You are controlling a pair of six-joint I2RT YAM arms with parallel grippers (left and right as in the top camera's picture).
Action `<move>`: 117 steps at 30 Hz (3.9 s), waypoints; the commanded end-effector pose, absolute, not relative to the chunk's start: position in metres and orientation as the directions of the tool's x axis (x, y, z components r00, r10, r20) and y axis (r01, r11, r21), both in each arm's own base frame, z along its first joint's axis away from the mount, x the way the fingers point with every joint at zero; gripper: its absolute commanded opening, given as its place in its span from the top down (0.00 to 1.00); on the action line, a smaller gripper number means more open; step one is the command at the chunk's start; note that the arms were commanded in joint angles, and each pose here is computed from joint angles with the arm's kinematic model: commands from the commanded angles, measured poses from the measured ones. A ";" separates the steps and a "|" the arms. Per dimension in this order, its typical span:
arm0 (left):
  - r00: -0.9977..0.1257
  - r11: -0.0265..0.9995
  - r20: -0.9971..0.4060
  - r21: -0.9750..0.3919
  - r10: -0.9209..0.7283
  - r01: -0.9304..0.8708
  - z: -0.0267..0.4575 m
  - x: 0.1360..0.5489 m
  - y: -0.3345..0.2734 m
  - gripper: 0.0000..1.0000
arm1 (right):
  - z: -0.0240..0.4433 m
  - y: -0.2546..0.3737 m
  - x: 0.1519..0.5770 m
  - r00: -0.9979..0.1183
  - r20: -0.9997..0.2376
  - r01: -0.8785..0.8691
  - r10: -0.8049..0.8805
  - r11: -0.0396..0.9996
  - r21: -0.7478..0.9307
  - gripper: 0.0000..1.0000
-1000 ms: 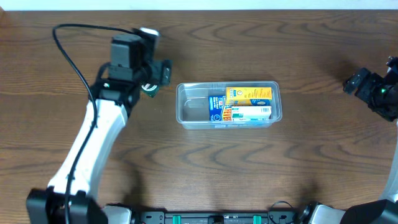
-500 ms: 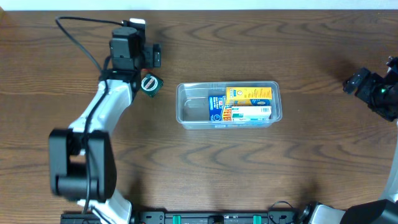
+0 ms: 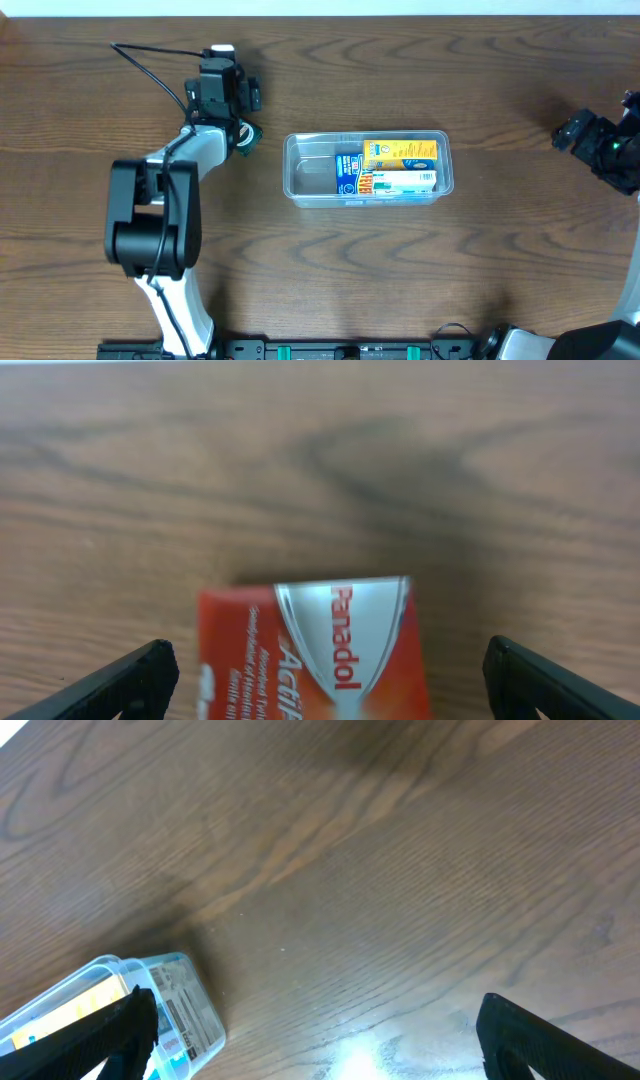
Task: Pack container
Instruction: 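Move the left gripper back left over the red Panadol box, then close the left gripper on the red box and lift it, then carry the red box right and lower it into the container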
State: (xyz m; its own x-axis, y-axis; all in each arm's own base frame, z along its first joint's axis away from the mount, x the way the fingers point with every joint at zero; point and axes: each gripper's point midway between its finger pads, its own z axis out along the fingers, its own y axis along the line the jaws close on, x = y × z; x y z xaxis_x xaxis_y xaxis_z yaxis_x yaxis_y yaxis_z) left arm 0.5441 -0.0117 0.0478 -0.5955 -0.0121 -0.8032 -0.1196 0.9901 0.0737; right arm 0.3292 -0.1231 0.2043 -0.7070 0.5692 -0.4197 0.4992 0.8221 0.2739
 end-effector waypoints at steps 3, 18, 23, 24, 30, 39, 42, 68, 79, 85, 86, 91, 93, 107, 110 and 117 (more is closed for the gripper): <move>-0.610 0.983 -0.791 0.066 -0.053 -0.171 0.024 0.547 0.000 0.02 | 0.209 -0.125 0.331 -0.695 -0.426 0.506 0.579 0.815 0.283 0.01; -0.610 0.972 -0.781 0.019 -0.132 -0.234 0.007 0.546 0.018 0.01 | 0.209 -0.125 0.331 -0.695 -0.426 0.506 0.579 0.815 0.283 0.01; -0.609 0.973 -0.783 0.017 -0.129 -0.229 0.009 0.546 0.016 0.01 | 0.209 -0.125 0.331 -0.694 -0.427 0.506 0.579 0.815 0.283 0.01; -0.609 0.973 -0.782 0.017 -0.130 -0.229 0.009 0.546 0.016 0.02 | 0.209 -0.125 0.331 -0.695 -0.426 0.506 0.579 0.815 0.283 0.01; -0.615 0.974 -0.778 0.019 -0.129 -0.227 0.014 0.544 0.015 0.14 | 0.209 -0.125 0.331 -0.695 -0.426 0.506 0.579 0.815 0.283 0.01; -0.623 0.974 -0.771 0.022 -0.127 -0.226 0.025 0.540 0.015 0.14 | 0.209 -0.125 0.331 -0.695 -0.426 0.506 0.579 0.815 0.283 0.01; -0.608 0.974 -0.783 0.017 -0.128 -0.227 0.045 0.539 0.015 0.15 | 0.209 -0.125 0.331 -0.695 -0.426 0.506 0.579 0.815 0.283 0.01; -0.651 0.999 -0.759 -0.006 0.022 0.040 0.215 0.408 -0.103 0.18 | 0.209 -0.125 0.331 -0.695 -0.426 0.505 0.579 0.815 0.283 0.01; -0.714 0.985 -0.700 -0.104 0.029 0.141 0.201 0.364 -0.184 0.18 | 0.209 -0.125 0.331 -0.695 -0.426 0.505 0.579 0.815 0.283 0.01; -0.731 0.971 -0.683 -0.171 0.004 0.165 0.199 0.345 -0.220 0.18 | 0.209 -0.125 0.331 -0.695 -0.427 0.505 0.579 0.815 0.283 0.01; -0.735 0.970 -0.678 -0.175 0.007 0.171 0.197 0.342 -0.225 0.18 | 0.209 -0.125 0.331 -0.695 -0.426 0.505 0.579 0.815 0.283 0.01; -0.767 0.970 -0.641 -0.180 0.011 0.165 0.178 0.336 -0.239 0.18 | 0.209 -0.125 0.331 -0.695 -0.426 0.505 0.579 0.815 0.283 0.01; -0.788 0.974 -0.616 -0.175 0.005 0.143 0.167 0.335 -0.238 0.18 | 0.209 -0.125 0.331 -0.695 -0.426 0.505 0.579 0.815 0.283 0.01; -0.873 0.993 -0.487 -0.086 0.029 0.081 0.103 0.331 -0.233 0.18 | 0.209 -0.125 0.331 -0.695 -0.427 0.505 0.579 0.815 0.283 0.01; -0.871 0.996 -0.491 -0.054 0.033 0.068 0.100 0.332 -0.227 0.18 | 0.209 -0.125 0.331 -0.695 -0.426 0.505 0.579 0.815 0.283 0.01; -0.858 0.999 -0.512 0.029 0.043 0.032 0.101 0.335 -0.211 0.18 | 0.209 -0.125 0.331 -0.695 -0.426 0.505 0.579 0.815 0.283 0.01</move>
State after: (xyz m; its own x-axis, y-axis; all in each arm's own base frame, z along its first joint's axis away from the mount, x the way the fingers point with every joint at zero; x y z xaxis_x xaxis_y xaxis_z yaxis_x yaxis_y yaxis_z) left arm 0.3290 -0.2197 0.0979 -0.8742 0.0482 -0.4832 0.0650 0.9977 -0.0182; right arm 0.3292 -0.1231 0.2043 -0.7070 0.5692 -0.4197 0.4992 0.8221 0.2739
